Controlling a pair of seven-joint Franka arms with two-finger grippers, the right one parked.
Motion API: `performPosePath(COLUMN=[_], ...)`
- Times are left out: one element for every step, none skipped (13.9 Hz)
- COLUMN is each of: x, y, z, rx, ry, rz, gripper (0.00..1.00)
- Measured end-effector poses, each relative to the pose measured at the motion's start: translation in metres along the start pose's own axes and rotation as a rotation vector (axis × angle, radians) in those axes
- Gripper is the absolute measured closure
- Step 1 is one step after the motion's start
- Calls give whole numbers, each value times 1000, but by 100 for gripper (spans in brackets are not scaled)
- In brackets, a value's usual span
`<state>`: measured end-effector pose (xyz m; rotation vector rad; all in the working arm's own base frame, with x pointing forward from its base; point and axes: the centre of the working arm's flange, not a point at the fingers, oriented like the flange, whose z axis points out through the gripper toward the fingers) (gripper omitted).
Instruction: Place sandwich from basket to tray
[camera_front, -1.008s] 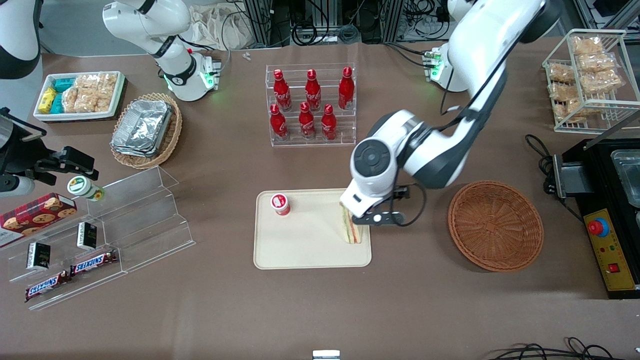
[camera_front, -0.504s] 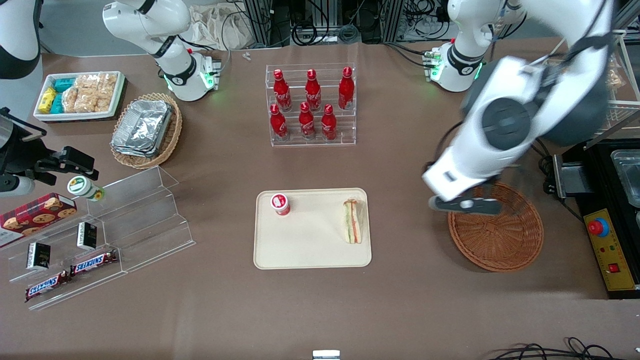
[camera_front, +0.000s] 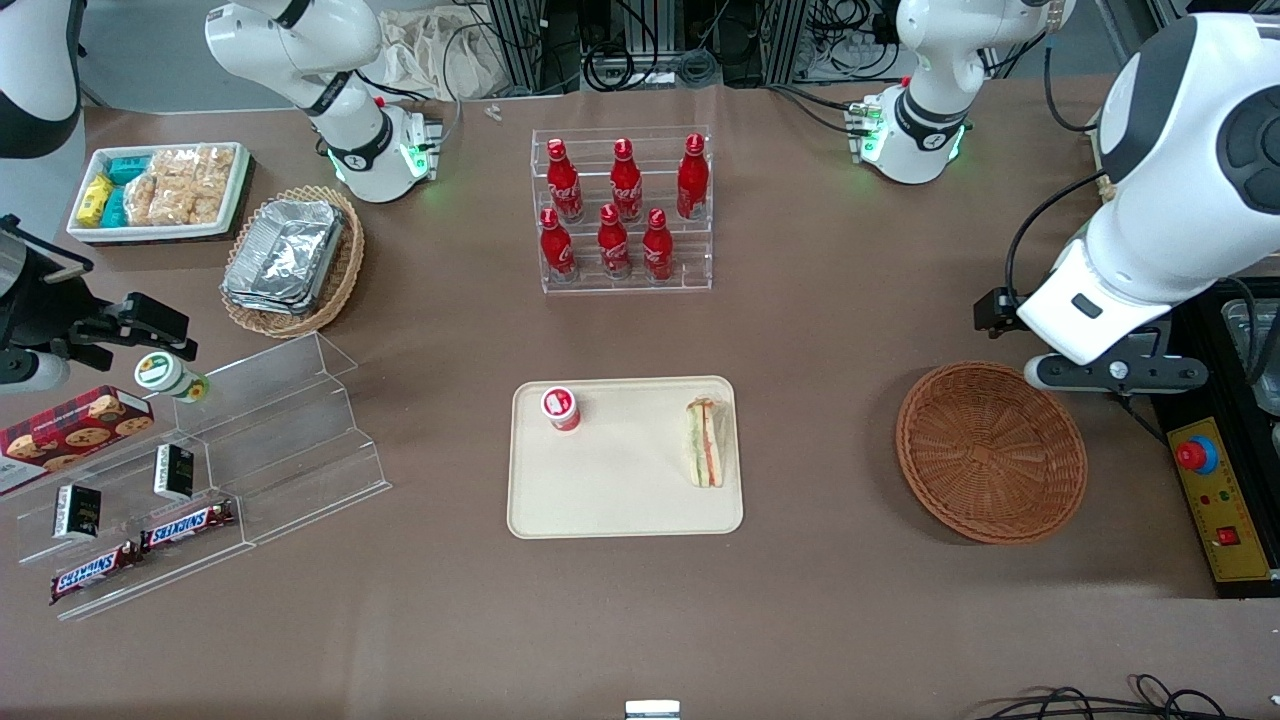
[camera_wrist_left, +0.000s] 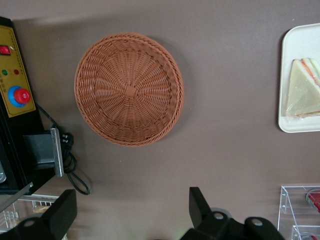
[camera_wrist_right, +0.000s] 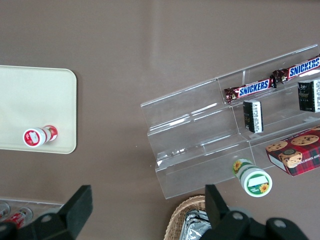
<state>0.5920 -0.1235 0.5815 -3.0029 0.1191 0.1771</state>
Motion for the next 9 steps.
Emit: performPosePath(x=[1,1,1,1,0,-2,-4,-7,-9], y=[-7,-17,-27,-39,-52,-66,-80,-90,-95], z=[1,1,1,1,0,-2,-5,-8,-11], rx=[-9,-22,-30,-36,-49,-66,-76,-78,-76], ry=[-3,-6,-7,-8,-8,-7,-4,2,7], rz=[-13,-29,-48,-72,-98,-126,-151,-164,-167], gripper=[0,0,0,0,0,0,0,0,0])
